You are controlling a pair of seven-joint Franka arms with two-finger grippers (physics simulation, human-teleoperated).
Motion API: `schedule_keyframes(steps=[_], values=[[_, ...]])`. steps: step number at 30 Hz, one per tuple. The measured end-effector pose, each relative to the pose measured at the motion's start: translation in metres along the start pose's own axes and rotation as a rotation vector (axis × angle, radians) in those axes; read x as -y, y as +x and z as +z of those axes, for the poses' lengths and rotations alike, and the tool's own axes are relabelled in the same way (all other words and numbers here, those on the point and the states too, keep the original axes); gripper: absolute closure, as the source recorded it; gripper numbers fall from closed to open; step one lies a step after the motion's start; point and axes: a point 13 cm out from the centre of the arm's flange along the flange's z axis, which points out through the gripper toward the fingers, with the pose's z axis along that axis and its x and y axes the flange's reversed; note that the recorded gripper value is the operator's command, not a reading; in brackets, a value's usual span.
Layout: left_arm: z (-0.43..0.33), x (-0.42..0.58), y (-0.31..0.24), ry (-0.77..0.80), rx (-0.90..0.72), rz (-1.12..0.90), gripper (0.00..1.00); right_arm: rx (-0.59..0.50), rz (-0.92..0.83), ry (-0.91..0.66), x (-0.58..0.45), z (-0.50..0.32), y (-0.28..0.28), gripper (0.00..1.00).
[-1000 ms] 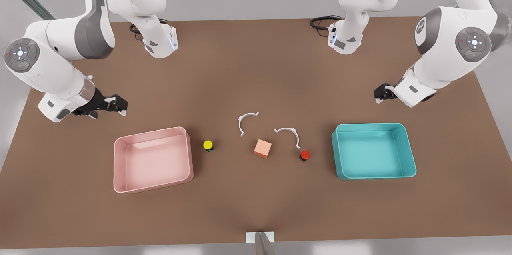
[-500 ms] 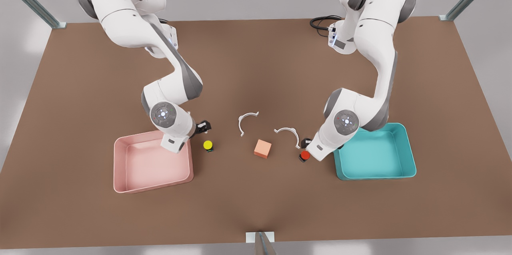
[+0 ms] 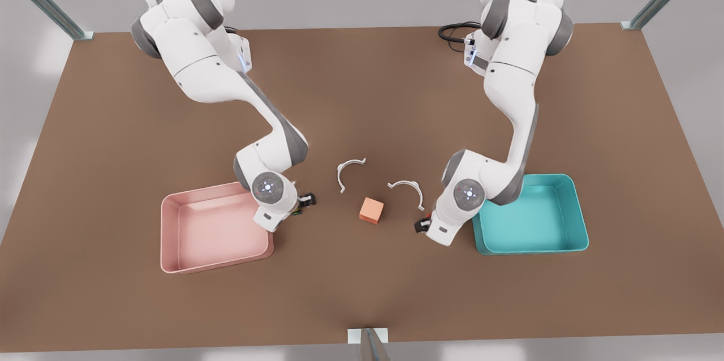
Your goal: Place the red button in the blue storage box with the left arm, and place the yellow button in the pink storage box with the right arm
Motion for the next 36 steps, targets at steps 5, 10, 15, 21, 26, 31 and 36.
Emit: schedule_keyframes(steps=[5, 10, 15, 21, 26, 31, 36], values=[[0.029, -0.007, 0.005, -0.024, -0.024, -0.175, 0.0, -0.019, 0.031, -0.011, -0.004, 0.03, 0.02, 0.01], [0.041, -0.004, 0.013, -0.035, -0.034, -0.304, 0.0, -0.027, 0.078, -0.052, -0.001, 0.053, 0.029, 0.01], [0.049, 0.001, 0.022, -0.046, -0.04, -0.397, 0.0, -0.019, 0.112, -0.078, -0.005, 0.08, 0.024, 0.01], [0.057, -0.001, 0.029, -0.063, -0.047, -0.488, 0.22, -0.011, 0.141, -0.096, -0.006, 0.102, 0.019, 0.11], [0.06, -0.001, 0.033, -0.07, -0.047, -0.54, 0.27, 0.004, 0.154, -0.109, -0.007, 0.101, 0.014, 0.43], [0.059, -0.003, 0.031, -0.072, -0.044, -0.584, 0.3, 0.012, 0.156, -0.115, -0.008, 0.099, 0.012, 0.52], [0.059, -0.006, 0.028, -0.074, -0.043, -0.617, 0.33, 0.018, 0.151, -0.107, -0.009, 0.094, 0.012, 0.52]])
